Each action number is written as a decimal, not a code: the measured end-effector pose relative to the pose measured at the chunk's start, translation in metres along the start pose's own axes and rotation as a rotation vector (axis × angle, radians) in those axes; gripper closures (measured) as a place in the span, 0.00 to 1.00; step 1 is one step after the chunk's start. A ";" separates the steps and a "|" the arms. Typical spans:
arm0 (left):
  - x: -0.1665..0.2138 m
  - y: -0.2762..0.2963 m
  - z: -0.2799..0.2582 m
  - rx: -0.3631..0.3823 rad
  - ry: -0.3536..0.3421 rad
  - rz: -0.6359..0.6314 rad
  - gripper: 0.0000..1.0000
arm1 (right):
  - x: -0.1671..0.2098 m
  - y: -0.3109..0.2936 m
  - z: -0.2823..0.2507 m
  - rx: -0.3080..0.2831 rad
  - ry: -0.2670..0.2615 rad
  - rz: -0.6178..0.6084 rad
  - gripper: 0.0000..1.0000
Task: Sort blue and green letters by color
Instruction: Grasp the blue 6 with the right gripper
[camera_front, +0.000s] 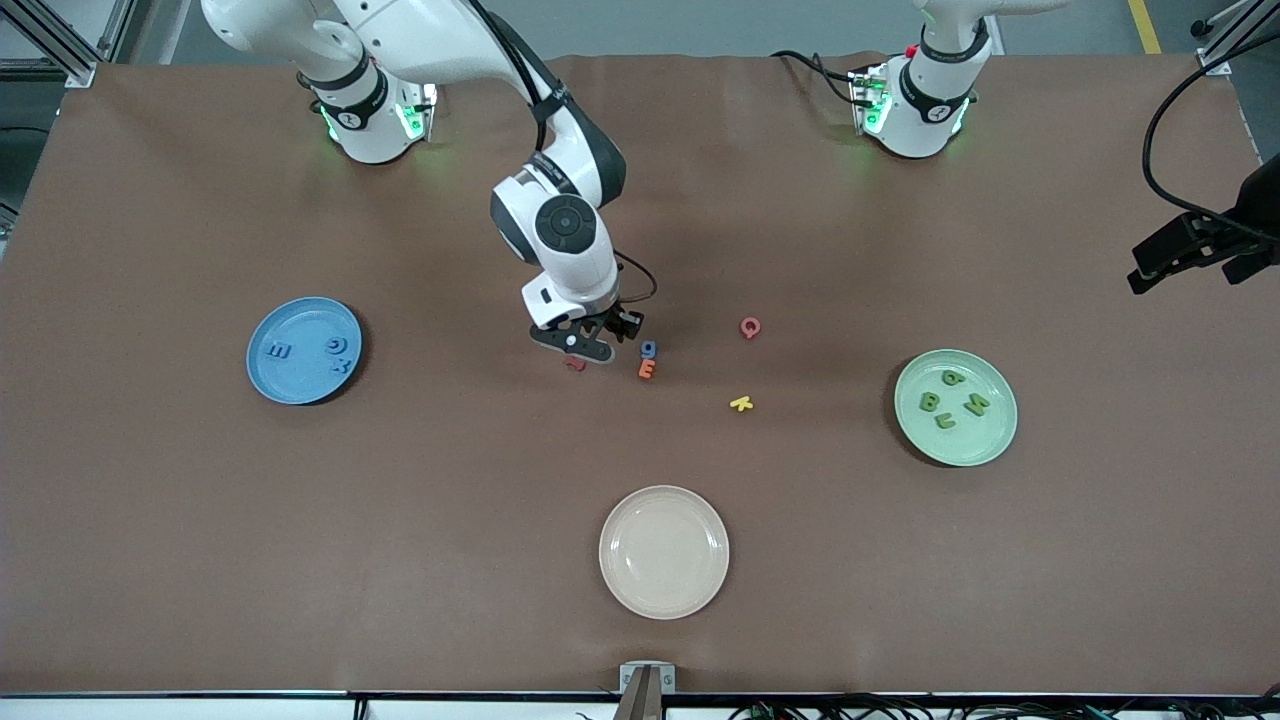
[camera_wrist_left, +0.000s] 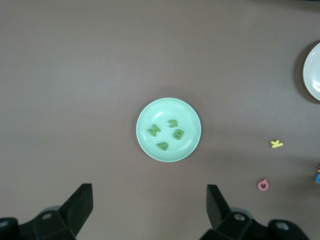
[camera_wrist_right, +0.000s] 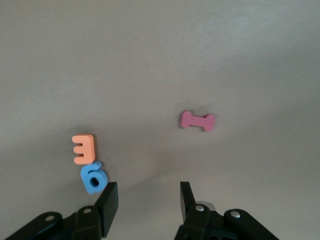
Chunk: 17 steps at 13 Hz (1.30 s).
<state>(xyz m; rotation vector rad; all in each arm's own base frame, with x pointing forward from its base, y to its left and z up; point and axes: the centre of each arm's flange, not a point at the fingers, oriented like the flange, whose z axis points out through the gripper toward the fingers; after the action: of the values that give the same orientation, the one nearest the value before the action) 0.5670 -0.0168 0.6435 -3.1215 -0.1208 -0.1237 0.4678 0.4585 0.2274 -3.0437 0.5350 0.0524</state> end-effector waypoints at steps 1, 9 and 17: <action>0.001 0.004 0.002 -0.001 0.001 0.007 0.00 | 0.001 -0.005 0.004 0.004 0.003 0.012 0.41; 0.003 0.041 0.018 -0.005 -0.026 0.070 0.00 | -0.019 -0.045 0.034 0.011 0.015 0.044 0.41; 0.011 0.060 0.034 -0.008 -0.029 0.099 0.00 | -0.032 -0.057 0.054 -0.006 0.042 0.050 0.41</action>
<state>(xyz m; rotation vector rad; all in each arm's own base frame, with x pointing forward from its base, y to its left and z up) 0.5857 -0.0754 0.6097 -3.1306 0.0334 -0.0782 0.4559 0.5254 0.1776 -3.0434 0.6157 -0.0084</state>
